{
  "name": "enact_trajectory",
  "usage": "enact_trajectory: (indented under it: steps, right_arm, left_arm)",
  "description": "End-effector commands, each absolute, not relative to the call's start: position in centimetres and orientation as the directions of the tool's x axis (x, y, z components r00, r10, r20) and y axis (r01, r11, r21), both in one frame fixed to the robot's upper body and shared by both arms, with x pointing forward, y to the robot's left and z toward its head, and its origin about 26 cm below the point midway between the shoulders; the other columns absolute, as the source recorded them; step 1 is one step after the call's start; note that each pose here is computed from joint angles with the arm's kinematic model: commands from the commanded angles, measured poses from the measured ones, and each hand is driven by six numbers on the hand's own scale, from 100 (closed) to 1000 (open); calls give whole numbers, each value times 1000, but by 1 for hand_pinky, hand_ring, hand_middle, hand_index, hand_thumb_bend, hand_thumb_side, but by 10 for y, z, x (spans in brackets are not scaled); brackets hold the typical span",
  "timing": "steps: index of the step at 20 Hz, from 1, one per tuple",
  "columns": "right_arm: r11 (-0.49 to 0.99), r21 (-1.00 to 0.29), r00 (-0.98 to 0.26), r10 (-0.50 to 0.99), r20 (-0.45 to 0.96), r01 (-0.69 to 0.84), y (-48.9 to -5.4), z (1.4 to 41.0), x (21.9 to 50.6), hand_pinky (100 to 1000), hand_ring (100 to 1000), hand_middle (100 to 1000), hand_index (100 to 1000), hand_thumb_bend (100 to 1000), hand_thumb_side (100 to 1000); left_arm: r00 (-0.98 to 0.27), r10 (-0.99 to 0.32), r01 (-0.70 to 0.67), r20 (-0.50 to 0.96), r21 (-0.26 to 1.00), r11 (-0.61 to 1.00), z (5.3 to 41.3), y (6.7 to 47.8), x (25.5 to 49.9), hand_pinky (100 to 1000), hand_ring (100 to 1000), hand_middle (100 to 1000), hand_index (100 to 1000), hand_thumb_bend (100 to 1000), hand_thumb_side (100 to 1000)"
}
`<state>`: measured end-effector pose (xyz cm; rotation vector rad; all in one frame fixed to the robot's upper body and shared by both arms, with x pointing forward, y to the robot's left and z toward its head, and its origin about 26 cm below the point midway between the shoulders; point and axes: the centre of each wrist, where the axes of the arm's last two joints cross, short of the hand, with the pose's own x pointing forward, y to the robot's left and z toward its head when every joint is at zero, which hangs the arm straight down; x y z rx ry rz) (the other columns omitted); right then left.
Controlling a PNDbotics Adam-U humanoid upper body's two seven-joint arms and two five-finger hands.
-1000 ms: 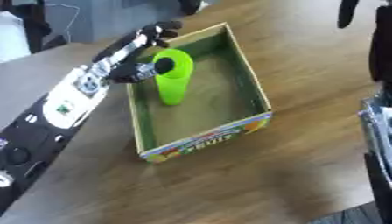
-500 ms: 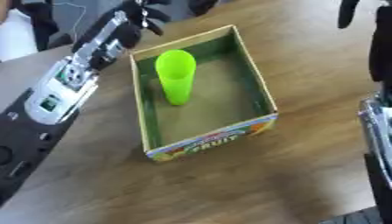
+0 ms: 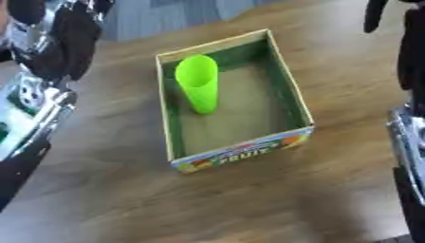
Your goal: Pick up objects on the table and place them in the box.
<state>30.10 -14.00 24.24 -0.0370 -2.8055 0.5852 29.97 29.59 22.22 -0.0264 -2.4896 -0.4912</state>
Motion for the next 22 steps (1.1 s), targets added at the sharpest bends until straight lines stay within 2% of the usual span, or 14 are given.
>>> enact_trajectory:
  steps: [1,2,3,4,6,9,13,14,22]
  right_arm:
    - [923,-385,-965,80,250,-23,-140,247,299,196,747,701,877,389,1000]
    - [923,-384,-965,80,250,-23,-140,247,299,196,743,699,875,387,1000]
    - [924,-383,-964,81,252,-22,-140,247,299,200,754,704,880,390,1000]
    - [925,-379,-964,83,254,-20,-141,247,299,200,754,704,880,390,1000]
    - [929,-369,-962,86,259,-16,-142,246,299,222,787,731,886,396,1000]
    - [936,-353,-960,90,267,-10,-143,244,299,253,813,765,897,403,1000]
    - [943,-333,-957,95,274,-1,-144,242,299,270,831,799,913,397,1000]
    - [944,-330,-957,97,275,1,-144,242,299,259,820,778,905,405,1000]
    - [946,-324,-954,108,279,12,-144,240,299,277,843,837,939,409,1000]
  left_arm:
    - [-866,-161,34,473,377,926,233,309,290,865,957,1000,1000,494,1000]
    - [-870,-177,16,461,385,923,231,310,290,917,985,1000,1000,595,1000]
    - [-872,-191,-6,451,380,925,229,311,289,835,935,975,1000,452,1000]
    - [-875,-213,-44,435,367,929,225,314,288,835,935,975,1000,452,1000]
    - [-877,-240,-104,416,323,941,214,316,285,799,900,940,992,362,1000]
    - [-875,-238,-144,422,244,959,196,312,283,786,876,923,972,339,1000]
    - [-862,-209,-144,461,173,974,177,299,282,781,869,924,977,342,1000]
    - [-858,-199,-138,473,162,977,173,295,282,782,868,920,970,338,1000]
    - [-848,-139,-117,511,76,990,161,270,284,783,867,924,982,372,1000]
